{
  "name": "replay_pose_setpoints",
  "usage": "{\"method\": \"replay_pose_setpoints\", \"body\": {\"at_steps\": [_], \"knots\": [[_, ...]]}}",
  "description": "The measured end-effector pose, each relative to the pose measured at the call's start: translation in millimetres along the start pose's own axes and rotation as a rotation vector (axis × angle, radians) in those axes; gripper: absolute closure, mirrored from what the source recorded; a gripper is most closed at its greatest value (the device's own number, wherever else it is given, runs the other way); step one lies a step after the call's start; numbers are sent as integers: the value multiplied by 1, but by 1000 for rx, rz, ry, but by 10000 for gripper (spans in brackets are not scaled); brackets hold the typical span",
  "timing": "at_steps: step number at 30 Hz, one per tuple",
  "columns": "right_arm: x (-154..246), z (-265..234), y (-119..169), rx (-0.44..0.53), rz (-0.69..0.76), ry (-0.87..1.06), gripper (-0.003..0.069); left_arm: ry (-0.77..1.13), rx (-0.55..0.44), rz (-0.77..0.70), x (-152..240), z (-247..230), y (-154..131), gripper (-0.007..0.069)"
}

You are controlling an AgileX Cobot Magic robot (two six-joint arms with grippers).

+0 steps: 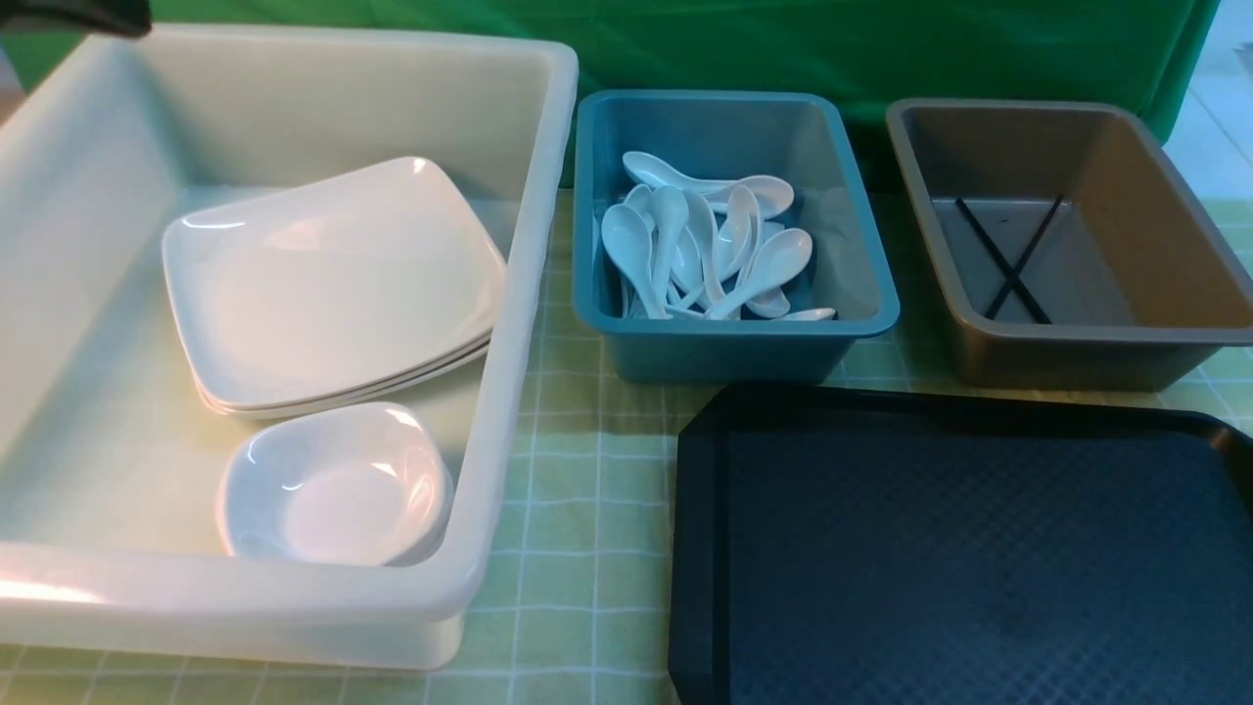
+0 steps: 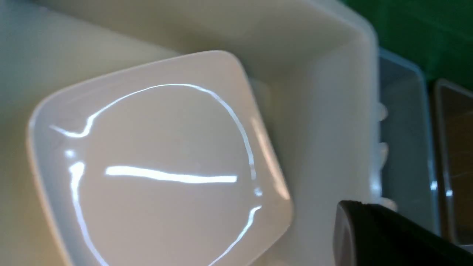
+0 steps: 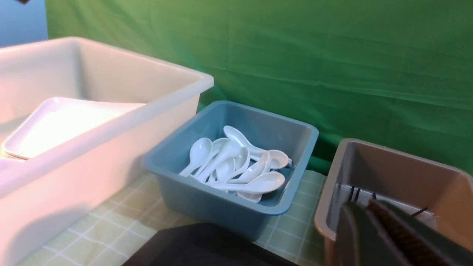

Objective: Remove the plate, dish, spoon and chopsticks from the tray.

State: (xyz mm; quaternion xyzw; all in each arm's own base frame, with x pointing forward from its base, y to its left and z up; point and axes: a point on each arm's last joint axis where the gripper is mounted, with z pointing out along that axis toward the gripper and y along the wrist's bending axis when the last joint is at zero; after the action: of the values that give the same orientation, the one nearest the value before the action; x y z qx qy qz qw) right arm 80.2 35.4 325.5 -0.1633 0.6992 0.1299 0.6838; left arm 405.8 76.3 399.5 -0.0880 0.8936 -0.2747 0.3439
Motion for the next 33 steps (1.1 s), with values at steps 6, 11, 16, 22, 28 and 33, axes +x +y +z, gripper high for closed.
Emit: {"method": "replay_pose_setpoints", "body": {"at_steps": [6,11,16,22,28,33], "knots": [[0,0,0,0,0,1,615,-34,45,85,6,-21,-44,636],[0,0,0,0,0,1,595,-49,37,188,18,-37,-80,636],[0,0,0,0,0,-2,577,-69,39,198,24,-52,-98,636],[1,-3,0,-5,19,-20,564,-84,33,194,26,-60,-103,636],[32,-12,-5,80,29,-22,554,-84,13,194,26,-60,-102,636],[65,-21,-13,224,38,21,547,-83,-17,204,26,-60,-100,636]]}}
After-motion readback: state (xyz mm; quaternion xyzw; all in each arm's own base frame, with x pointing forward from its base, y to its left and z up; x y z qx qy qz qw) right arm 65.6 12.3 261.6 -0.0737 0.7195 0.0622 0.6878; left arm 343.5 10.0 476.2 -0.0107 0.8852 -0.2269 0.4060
